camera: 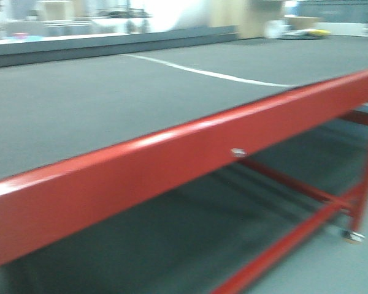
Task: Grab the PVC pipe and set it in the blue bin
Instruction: 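Hold the pipe piece in both grippers while driving to the bin shelves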
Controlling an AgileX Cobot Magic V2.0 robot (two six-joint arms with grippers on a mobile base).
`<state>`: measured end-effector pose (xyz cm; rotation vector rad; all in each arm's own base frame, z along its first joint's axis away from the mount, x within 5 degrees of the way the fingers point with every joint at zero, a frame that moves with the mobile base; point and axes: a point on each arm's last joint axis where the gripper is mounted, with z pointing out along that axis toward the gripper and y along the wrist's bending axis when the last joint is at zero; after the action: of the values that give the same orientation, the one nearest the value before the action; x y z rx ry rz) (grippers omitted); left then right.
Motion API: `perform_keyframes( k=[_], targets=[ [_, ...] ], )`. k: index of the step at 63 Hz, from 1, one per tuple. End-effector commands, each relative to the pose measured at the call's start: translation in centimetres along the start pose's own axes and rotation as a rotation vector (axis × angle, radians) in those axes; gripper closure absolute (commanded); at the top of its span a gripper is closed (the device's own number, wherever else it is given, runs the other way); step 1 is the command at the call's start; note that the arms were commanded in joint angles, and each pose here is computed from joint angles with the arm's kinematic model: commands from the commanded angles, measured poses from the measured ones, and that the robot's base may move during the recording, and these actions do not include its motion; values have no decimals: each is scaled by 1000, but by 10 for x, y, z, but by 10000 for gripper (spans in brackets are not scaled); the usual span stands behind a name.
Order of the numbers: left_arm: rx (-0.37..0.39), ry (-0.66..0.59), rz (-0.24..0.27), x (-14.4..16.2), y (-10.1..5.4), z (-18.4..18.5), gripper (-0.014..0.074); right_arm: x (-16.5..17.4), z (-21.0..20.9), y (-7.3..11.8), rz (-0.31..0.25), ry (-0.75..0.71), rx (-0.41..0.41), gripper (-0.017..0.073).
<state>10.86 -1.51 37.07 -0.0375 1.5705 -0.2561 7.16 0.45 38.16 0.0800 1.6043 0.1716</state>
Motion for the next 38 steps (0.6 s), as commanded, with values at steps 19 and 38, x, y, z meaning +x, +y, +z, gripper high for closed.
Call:
perform_keyframes(
  k=[19, 38],
  targets=[
    [7, -33, -16, -3, -1, -1, 704, -3, -1, 0, -19, -27, -2, 727],
    [7, -33, -16, -3, -1, -1, 704, -3, -1, 0, -19, -29, -2, 727]
  ],
)
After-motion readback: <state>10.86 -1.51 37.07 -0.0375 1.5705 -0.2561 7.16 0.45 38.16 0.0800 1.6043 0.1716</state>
